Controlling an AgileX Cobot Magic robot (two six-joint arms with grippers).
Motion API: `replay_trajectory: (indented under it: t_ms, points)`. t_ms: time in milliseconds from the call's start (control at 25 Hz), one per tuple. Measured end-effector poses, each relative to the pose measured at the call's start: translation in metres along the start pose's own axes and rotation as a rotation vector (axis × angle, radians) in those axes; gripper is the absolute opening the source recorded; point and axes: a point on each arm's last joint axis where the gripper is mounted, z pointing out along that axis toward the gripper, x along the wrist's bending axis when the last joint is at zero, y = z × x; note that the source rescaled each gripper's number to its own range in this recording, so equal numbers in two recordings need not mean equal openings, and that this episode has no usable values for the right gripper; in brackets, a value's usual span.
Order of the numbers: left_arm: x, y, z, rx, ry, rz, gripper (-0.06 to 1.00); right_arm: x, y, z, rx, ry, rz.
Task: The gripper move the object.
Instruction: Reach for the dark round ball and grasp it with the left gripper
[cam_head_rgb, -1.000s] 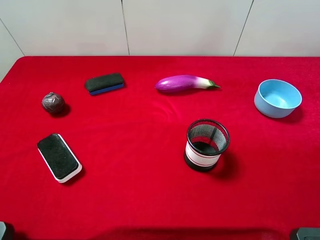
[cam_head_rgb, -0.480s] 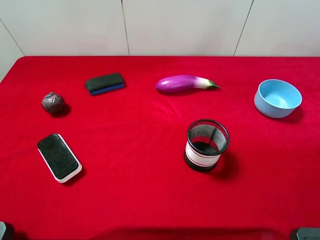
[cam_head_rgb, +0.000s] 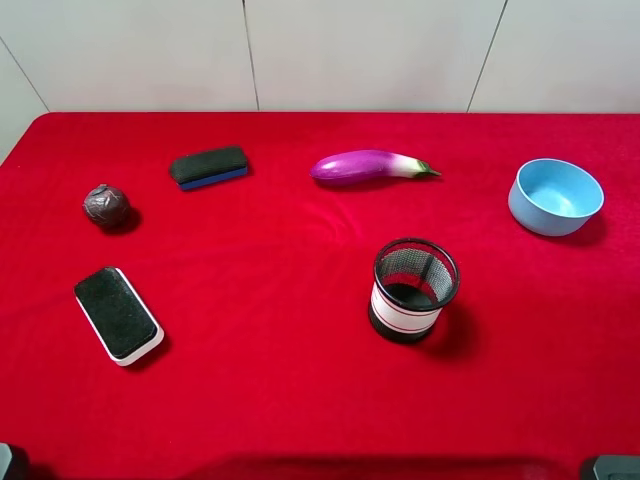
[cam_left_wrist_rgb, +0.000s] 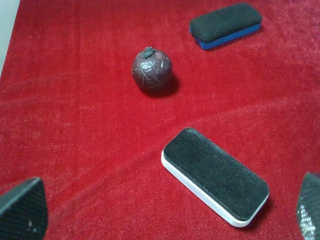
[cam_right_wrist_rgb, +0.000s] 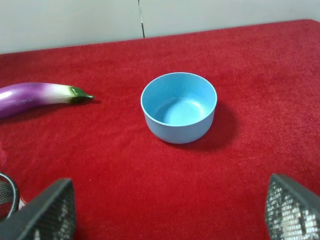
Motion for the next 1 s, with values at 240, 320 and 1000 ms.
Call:
replay_trajectory:
  t_ms: [240,320,1000]
  points:
    - [0.001,0.016,-0.003,0.011,-0.001,-0.001,0.99,0.000,0.000,0.000,0.000,0.000,0.000]
    - [0.001,0.026,0.000,0.043,-0.002,-0.001,0.98,0.000,0.000,0.000,0.000,0.000,0.000]
    - [0.005,0.104,0.069,0.374,-0.015,-0.006,0.97,0.000,0.000,0.000,0.000,0.000,0.000]
